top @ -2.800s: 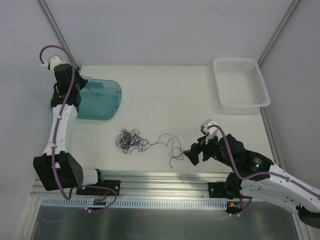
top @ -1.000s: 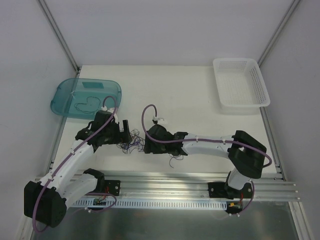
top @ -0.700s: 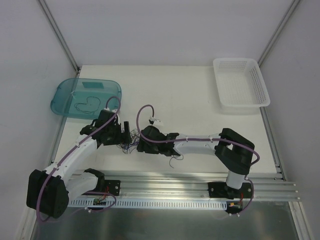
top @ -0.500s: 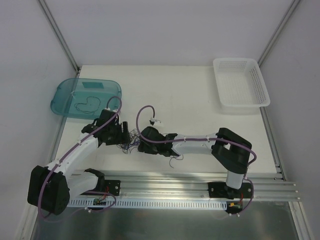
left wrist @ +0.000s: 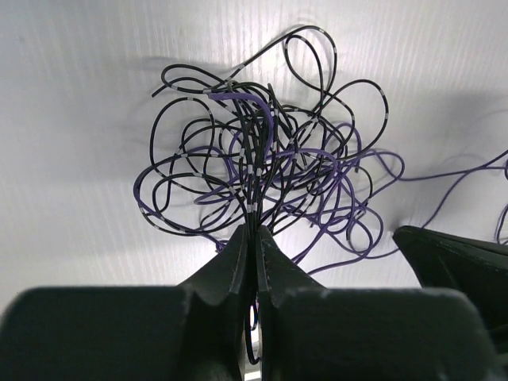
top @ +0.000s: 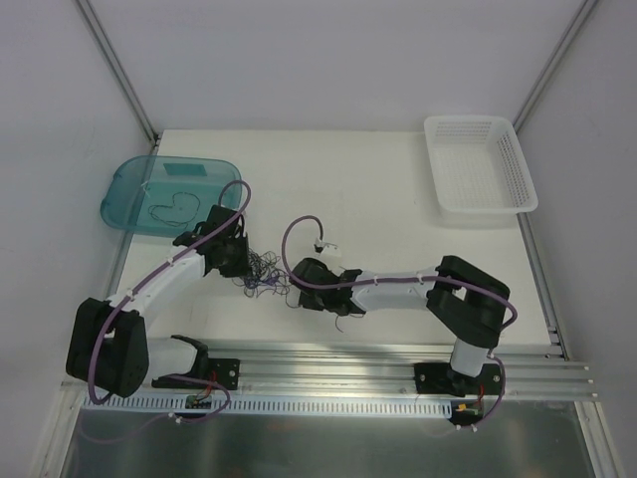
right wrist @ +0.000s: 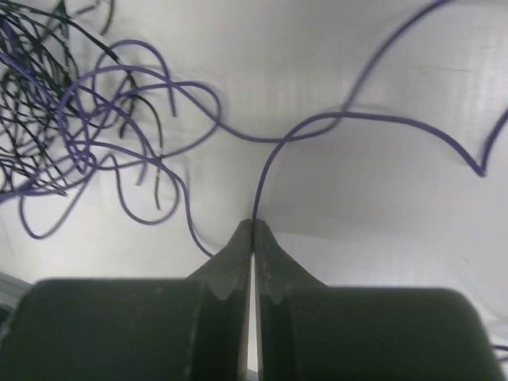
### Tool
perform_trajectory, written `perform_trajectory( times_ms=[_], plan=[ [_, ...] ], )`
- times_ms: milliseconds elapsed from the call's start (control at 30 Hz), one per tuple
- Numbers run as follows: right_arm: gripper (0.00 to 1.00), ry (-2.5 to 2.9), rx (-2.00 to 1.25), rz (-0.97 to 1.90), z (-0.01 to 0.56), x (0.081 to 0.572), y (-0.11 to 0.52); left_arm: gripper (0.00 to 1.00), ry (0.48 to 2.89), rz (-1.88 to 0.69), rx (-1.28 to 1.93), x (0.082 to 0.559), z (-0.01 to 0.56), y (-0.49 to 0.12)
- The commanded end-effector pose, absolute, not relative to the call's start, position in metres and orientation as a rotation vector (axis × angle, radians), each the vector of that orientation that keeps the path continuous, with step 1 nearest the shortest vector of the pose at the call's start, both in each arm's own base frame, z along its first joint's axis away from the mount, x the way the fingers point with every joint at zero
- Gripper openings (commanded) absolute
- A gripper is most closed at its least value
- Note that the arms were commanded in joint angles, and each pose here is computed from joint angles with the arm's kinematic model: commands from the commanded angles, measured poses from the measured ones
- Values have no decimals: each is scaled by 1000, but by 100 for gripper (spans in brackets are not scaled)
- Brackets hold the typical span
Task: Untangle the cables
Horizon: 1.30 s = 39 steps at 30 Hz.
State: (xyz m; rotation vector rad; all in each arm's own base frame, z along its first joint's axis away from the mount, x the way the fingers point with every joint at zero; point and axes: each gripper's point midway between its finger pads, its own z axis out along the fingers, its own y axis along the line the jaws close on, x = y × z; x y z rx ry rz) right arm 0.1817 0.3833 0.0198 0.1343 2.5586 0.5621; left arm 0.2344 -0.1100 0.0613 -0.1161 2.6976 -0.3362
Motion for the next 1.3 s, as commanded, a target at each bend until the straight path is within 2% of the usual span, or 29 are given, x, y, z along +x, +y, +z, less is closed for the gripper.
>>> perform_trajectory(
  times_ms=[0,167,333,500,633,767,1000,1267],
  plan=[
    [1,2504,155,487,38,193,353,0,2634,-326,-84,259,75,-115],
    [1,2410,65,386,79,205,314,0,2650,-345,-82,256,69,-118],
    [1,2310,9,193,127,223,245,0,2620,-311,-71,257,73,-112],
    [1,2153,-20,168,217,232,180,0,2602,-283,-65,259,76,-108],
    [1,1996,-72,224,311,230,152,0,2605,-277,-62,259,76,-107],
    [1,1890,-94,222,371,225,124,0,2590,-240,-65,260,78,-102],
    [1,1811,-73,247,407,221,106,0,2600,-215,-62,258,76,-98],
    [1,1757,43,85,426,216,53,0,2619,-131,-86,257,74,-87]
  ],
)
